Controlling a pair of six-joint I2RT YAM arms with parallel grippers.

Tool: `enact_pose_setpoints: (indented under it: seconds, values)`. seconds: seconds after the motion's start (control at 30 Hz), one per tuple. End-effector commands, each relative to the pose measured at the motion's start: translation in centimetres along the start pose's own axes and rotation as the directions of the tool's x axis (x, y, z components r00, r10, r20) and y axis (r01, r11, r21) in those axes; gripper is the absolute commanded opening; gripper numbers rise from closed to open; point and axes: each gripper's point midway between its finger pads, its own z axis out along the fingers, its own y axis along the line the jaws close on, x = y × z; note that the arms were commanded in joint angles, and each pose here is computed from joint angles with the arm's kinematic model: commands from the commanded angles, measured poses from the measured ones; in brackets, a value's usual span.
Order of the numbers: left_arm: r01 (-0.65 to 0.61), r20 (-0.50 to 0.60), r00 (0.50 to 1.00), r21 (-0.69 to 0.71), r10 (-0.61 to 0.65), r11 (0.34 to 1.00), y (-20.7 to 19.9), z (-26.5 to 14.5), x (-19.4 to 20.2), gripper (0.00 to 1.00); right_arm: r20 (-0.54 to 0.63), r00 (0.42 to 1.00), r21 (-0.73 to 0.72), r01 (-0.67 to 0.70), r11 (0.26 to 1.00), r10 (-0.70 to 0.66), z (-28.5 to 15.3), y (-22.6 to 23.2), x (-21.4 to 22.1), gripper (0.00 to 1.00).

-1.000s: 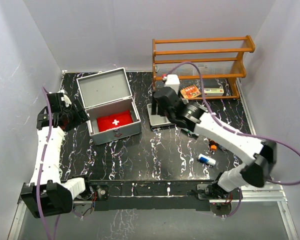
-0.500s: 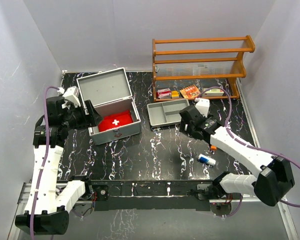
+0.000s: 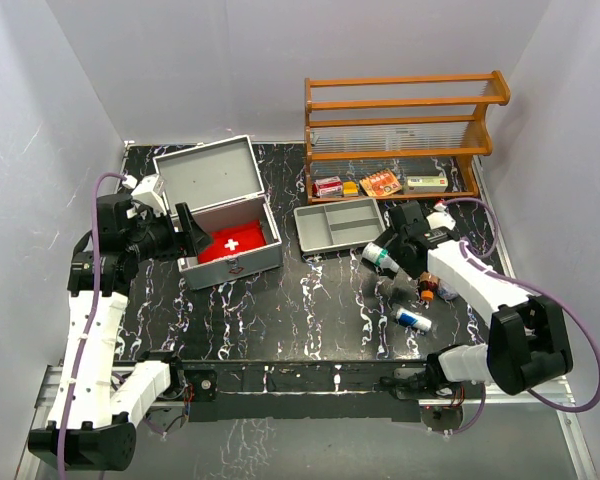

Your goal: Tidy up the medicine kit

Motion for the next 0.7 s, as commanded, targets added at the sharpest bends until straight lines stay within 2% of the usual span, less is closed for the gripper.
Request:
enact_pose_setpoints:
  seconds: [0.0,0.17,0.33,0.67]
  values:
    - [-0.007,0.001,1.0,0.015,0.007,1.0,-0.2,0.2,0.2,0.73,-0.005,0.935,-0.066,-0.354,0.933,0.354,-0.3,3.4,-1.6,0.73]
    - [-0.003,-0.002,1.0,-0.01,0.003,1.0,0.4,0.4,0.4,0.74,-0.003,0.865,0.02,-0.502,0.865,0.502,0.5,3.1,-1.4,0.74]
    - [0.001,-0.008,1.0,-0.018,-0.002,1.0,0.6,0.6,0.6,0.74,0.024,0.816,0.078,-0.578,0.812,0.578,1.6,2.3,-0.9,0.74]
    - [0.006,-0.014,1.0,-0.032,-0.006,0.999,1.0,0.9,0.7,0.74,0.052,0.842,0.155,-0.538,0.828,0.537,3.7,1.0,0.1,0.68]
